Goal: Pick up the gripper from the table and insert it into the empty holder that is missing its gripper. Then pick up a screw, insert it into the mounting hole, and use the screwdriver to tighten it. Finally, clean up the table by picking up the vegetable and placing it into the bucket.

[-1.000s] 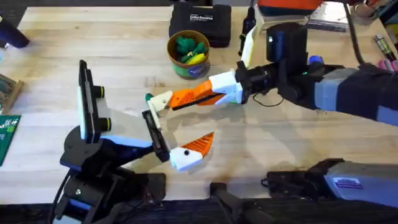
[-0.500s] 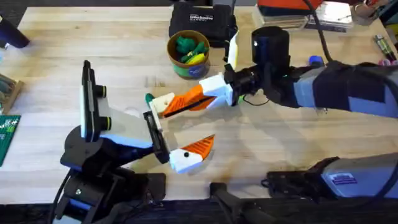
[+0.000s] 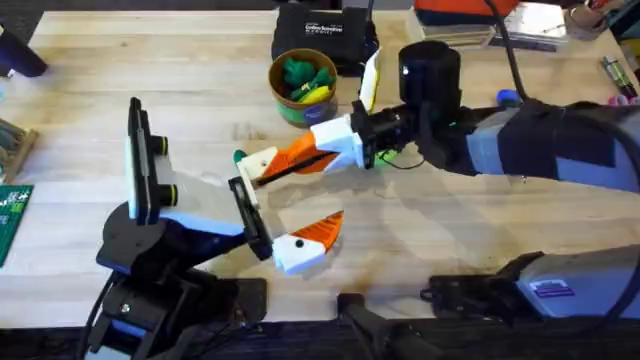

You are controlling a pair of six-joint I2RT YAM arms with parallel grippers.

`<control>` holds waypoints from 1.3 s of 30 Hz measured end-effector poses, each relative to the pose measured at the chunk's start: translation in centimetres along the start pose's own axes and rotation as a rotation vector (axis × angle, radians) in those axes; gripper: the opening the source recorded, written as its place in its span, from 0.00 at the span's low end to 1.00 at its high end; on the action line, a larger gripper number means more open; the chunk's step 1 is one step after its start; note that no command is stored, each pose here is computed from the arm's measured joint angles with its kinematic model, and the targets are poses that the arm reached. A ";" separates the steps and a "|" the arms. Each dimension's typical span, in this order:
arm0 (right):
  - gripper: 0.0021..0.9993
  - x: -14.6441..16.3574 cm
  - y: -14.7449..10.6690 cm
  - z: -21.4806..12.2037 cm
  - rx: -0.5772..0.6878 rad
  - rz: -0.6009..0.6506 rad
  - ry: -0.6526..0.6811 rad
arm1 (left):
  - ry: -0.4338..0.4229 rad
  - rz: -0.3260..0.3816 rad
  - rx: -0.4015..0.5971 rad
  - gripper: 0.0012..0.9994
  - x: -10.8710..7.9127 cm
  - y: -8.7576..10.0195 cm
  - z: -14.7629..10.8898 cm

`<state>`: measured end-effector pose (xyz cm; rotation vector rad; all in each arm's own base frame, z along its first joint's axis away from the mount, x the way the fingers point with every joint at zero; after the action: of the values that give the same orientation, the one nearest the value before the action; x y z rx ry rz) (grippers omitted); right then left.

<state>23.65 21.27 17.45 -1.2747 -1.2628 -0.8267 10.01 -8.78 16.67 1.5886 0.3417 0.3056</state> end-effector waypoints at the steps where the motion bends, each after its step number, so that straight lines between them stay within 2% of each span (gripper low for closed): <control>1: 0.01 0.0 0.0 0.1 -0.004 -0.001 -0.001 | 0.004 -0.002 0.000 0.99 0.0 0.0 0.0; 13: 0.02 0.1 0.1 0.3 -0.021 0.001 -0.007 | 0.020 -0.008 0.001 0.99 0.2 0.0 0.0; 27: 0.32 -0.1 0.2 0.3 -0.045 0.019 -0.019 | 0.019 0.008 0.000 0.99 0.2 0.0 0.0; 29: 0.41 -0.1 0.3 0.4 -0.053 0.014 -0.019 | 0.002 0.014 -0.001 0.99 0.0 0.0 0.0; 32: 0.67 0.2 0.6 0.6 -0.057 -0.030 -0.002 | -0.019 0.018 -0.001 0.99 -0.2 0.0 0.0; 34: 0.80 0.5 0.7 0.6 -0.059 -0.062 0.011 | -0.023 0.020 -0.001 0.99 -0.2 0.0 0.0; 37: 0.96 0.7 0.7 0.6 -0.059 -0.080 0.018 | -0.025 0.021 -0.001 0.99 -0.2 0.0 0.0; 39: 0.99 0.7 0.7 0.6 -0.058 -0.079 0.018 | -0.027 0.021 -0.001 0.99 -0.2 0.0 0.0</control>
<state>24.31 22.07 17.91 -1.2668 -1.2895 -0.9350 9.83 -8.90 16.69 1.5943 0.3037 0.2999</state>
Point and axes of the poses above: each hand's point on the last joint's axis, 136 mm out from that joint toward the fingers, its own z axis out along the fingers, its own x axis along the line the jaws close on, y = z × x, the point moved 10 cm from there along -z, back along the fingers, and after that the axes turned 12 degrees about z, right-handed, at the moved point
